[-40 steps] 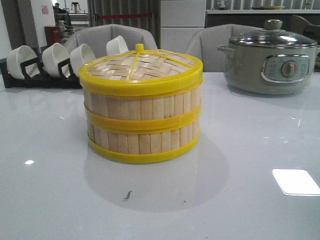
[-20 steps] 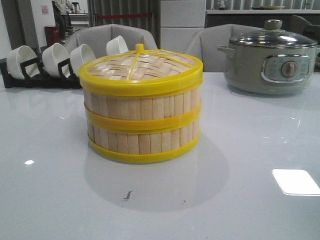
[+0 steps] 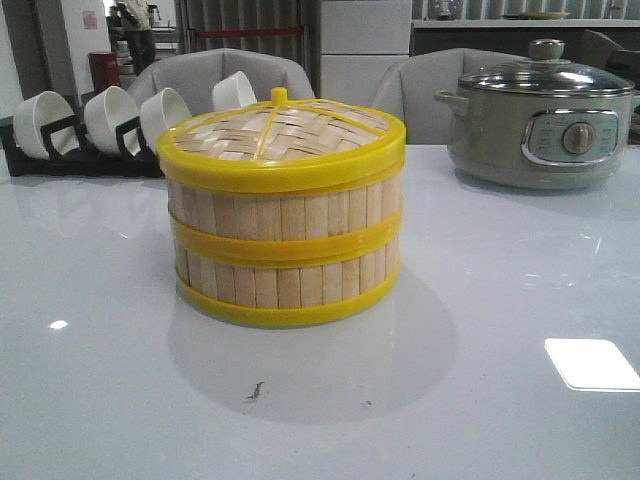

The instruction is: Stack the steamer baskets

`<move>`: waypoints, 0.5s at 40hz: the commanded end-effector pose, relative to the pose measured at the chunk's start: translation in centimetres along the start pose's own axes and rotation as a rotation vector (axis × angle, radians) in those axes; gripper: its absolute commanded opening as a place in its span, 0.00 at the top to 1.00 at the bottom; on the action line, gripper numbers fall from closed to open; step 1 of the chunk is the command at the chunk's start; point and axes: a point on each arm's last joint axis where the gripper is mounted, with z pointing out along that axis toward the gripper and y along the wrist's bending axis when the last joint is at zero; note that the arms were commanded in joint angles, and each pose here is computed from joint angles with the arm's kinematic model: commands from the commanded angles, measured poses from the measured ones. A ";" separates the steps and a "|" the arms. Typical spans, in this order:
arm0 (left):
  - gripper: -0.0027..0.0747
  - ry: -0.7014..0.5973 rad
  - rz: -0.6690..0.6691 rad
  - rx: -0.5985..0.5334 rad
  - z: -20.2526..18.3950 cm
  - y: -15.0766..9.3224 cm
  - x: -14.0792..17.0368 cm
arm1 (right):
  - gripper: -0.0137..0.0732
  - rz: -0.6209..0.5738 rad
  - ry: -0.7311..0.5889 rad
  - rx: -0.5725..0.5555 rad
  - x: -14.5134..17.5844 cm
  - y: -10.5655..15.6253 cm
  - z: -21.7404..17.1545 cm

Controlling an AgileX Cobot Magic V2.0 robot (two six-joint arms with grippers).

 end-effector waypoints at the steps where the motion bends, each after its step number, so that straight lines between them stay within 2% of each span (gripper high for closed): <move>1: 0.86 -0.104 0.000 0.023 -0.2 -0.2 -0.8 | 0.81 -0.017 -0.112 0.000 -1.7 0.0 -0.2; 20: 0.86 -0.115 -0.009 0.026 -0.2 -0.2 -1.0 | 0.81 -0.017 -0.112 0.000 -1.7 0.0 -0.2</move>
